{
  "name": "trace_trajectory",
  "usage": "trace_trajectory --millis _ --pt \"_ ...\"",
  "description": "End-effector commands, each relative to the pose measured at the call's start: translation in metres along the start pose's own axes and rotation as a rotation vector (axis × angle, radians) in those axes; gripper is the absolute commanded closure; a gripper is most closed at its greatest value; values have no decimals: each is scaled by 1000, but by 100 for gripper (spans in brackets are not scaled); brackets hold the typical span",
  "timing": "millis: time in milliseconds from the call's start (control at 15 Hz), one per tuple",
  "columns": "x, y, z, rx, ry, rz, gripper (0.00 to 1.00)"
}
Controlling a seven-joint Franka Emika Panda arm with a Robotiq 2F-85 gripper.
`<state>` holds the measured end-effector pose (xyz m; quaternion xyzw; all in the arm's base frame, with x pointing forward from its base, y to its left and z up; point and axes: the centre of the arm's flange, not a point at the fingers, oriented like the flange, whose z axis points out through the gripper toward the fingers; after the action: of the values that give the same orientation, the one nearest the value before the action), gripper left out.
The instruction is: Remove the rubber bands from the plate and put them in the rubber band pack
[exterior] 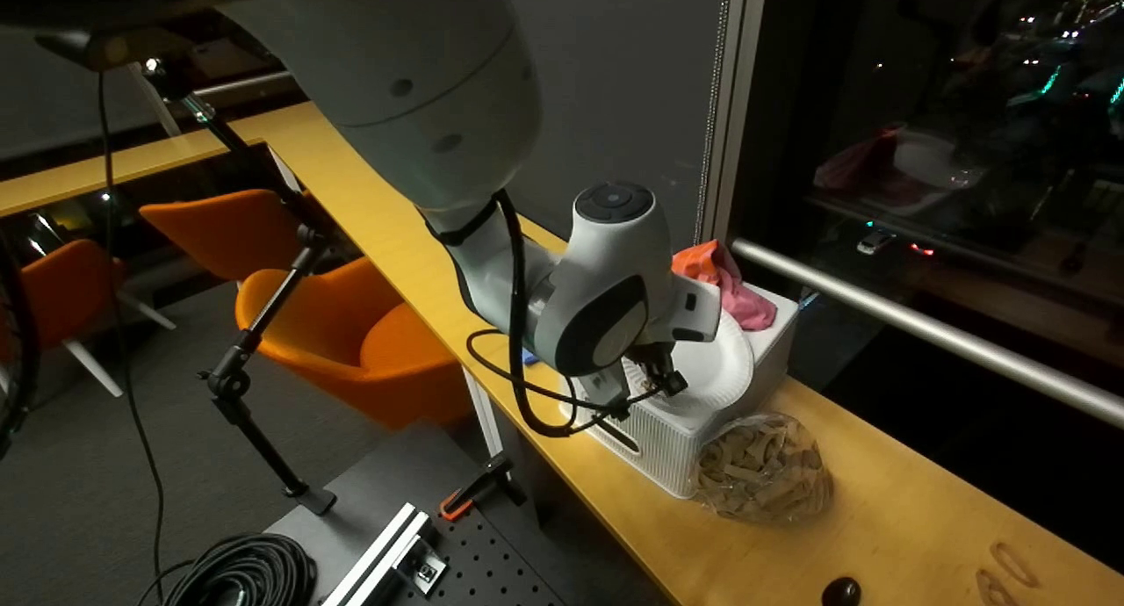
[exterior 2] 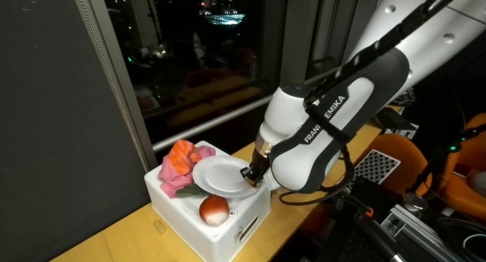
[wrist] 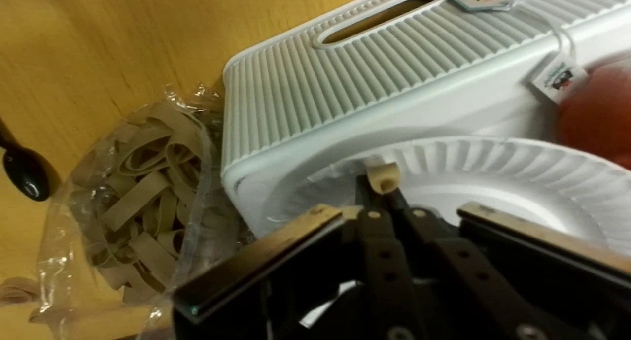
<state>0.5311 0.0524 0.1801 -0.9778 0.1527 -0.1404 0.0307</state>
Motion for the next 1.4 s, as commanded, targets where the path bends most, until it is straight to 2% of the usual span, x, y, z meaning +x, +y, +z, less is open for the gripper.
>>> trace_trajectory --millis 0,200,400,667,1000,1333 --pt "-16 29 -38 -50 13 37 99" --pt "-20 59 -49 -91 16 71 99" --pt "-19 91 -41 -137 18 103 99" --pt "3 121 -26 -198 41 133 99" --pt "29 102 3 -207 66 94 99" --pt "37 89 23 -229 90 61 99"
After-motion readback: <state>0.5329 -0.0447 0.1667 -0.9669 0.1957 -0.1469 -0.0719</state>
